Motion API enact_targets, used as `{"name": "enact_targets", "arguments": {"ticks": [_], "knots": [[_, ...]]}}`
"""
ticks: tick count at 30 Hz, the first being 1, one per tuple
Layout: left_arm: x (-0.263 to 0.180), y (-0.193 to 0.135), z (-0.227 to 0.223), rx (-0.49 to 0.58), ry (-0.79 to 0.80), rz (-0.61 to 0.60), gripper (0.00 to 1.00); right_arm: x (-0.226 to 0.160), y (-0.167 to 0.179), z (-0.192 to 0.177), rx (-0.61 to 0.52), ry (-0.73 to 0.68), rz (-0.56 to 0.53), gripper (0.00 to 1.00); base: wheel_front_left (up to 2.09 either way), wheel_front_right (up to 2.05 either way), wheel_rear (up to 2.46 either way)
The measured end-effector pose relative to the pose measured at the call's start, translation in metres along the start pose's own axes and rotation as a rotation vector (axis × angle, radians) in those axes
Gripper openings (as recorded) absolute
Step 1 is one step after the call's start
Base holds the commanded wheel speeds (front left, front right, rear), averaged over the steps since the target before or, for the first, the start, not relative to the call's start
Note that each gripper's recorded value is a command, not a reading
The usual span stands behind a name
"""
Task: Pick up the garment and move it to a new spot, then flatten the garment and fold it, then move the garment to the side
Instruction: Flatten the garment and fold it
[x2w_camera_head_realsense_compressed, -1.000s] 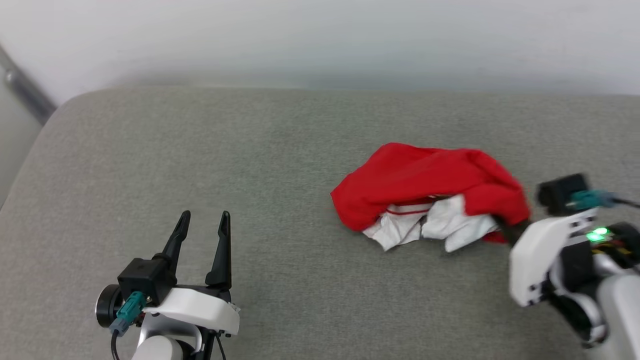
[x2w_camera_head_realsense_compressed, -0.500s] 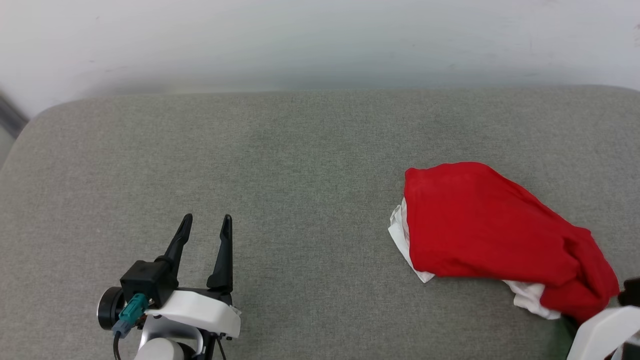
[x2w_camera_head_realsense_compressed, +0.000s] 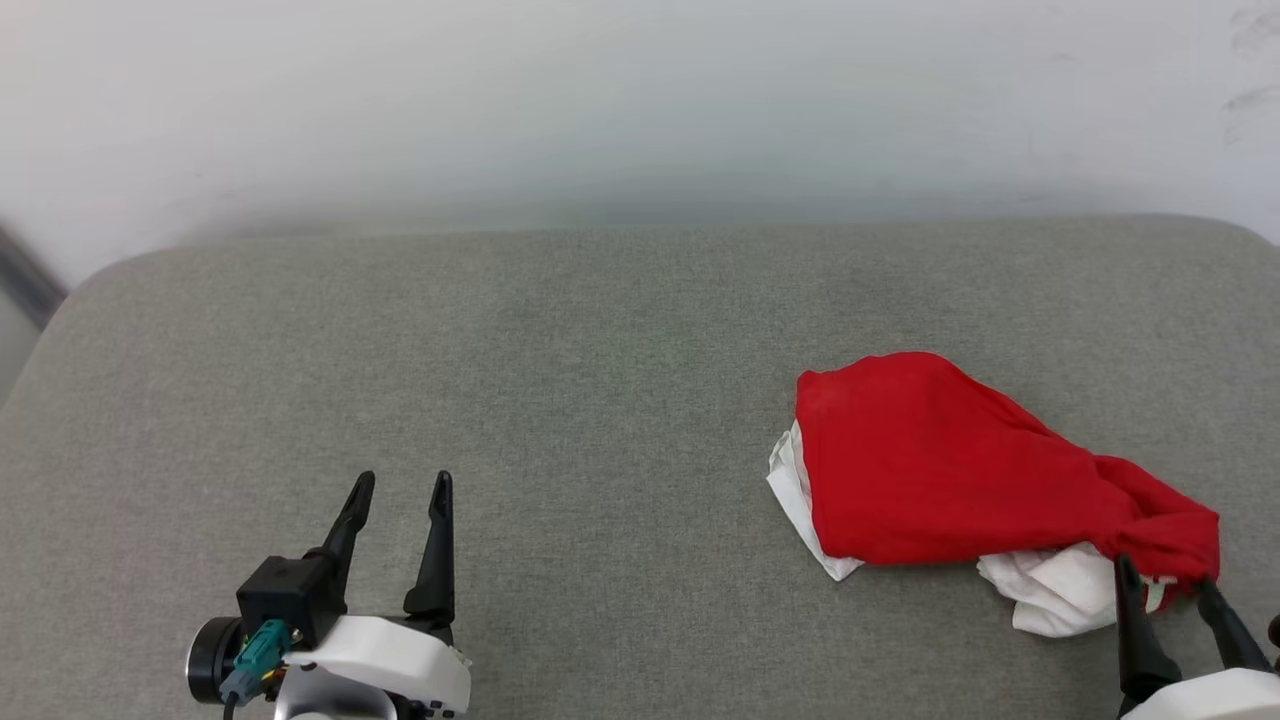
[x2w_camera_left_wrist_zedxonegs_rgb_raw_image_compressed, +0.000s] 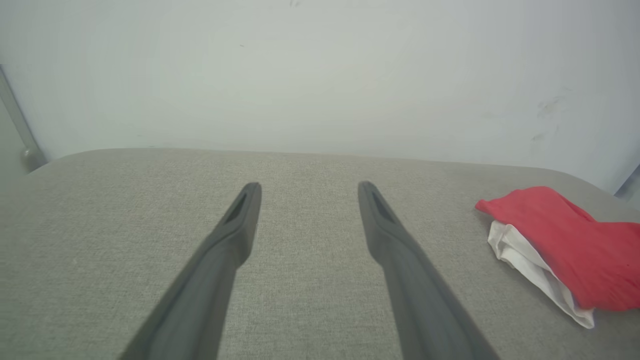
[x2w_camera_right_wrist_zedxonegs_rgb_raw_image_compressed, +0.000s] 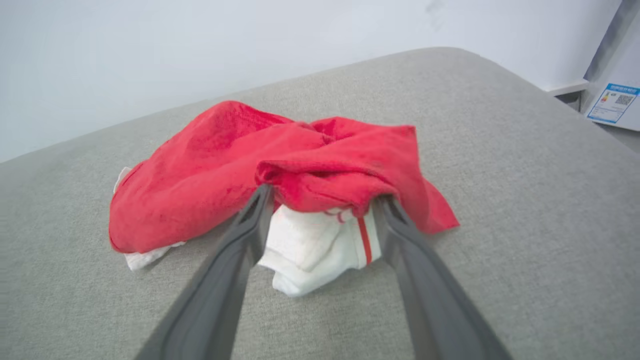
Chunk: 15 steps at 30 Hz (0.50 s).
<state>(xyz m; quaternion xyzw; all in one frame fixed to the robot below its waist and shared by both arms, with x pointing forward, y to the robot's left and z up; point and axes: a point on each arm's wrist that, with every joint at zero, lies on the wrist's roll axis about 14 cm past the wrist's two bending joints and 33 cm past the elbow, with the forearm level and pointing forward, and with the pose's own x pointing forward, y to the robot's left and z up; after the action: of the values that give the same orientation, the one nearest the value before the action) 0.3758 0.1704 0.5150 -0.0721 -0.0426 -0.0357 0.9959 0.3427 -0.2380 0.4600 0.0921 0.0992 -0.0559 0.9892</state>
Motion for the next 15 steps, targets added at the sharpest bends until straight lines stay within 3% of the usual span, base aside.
{"name": "enact_targets", "arguments": {"ticks": [6, 11, 15], "knots": [[-0.002, -0.004, 0.004, -0.004, -0.008, -0.005, 1.00, -0.006, 0.011, 0.023, -0.031, -0.085, 0.033, 1.00, 0.00, 0.00, 0.00], [0.001, -0.005, 0.002, -0.011, -0.003, -0.003, 1.00, 0.005, 0.046, 0.013, -0.076, 0.040, 0.138, 1.00, 0.00, 0.00, 0.00], [0.010, -0.005, -0.002, -0.011, 0.004, -0.006, 1.00, 0.022, 0.077, -0.001, -0.177, 0.201, 0.264, 1.00, 0.00, 0.00, 0.00]]}}
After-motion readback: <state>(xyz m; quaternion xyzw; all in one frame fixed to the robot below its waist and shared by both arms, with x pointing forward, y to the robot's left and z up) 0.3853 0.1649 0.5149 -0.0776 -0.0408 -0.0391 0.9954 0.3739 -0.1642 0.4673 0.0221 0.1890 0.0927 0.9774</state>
